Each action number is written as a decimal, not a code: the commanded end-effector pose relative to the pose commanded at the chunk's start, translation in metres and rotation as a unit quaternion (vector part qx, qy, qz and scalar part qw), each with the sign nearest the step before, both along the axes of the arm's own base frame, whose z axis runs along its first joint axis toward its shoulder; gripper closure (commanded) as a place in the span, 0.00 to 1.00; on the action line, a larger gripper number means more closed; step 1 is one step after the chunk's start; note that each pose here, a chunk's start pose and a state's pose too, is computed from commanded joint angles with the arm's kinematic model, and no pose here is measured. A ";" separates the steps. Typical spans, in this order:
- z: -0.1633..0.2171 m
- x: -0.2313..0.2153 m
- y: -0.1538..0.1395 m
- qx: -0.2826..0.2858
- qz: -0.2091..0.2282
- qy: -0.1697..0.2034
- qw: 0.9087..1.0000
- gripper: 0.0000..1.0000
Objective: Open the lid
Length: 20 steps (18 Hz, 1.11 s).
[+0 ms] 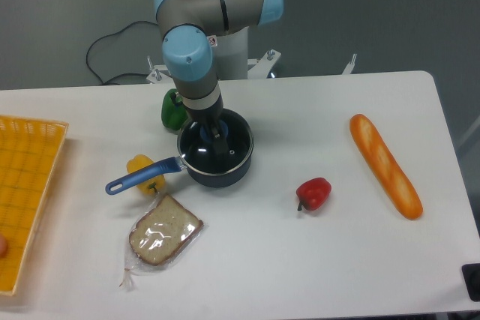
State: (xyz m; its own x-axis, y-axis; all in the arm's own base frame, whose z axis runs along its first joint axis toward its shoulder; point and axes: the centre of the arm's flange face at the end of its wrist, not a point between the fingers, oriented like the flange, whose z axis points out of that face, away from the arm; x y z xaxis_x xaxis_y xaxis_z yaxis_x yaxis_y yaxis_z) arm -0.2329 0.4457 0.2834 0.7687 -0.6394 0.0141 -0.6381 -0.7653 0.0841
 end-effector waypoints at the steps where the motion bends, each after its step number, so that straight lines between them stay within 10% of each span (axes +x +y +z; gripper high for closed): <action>1: 0.000 0.000 0.000 0.000 0.000 0.000 1.000 0.18; 4: 0.001 0.000 0.000 0.000 0.000 0.000 1.000 0.33; 20: 0.021 -0.008 0.008 -0.007 0.001 -0.007 1.000 0.44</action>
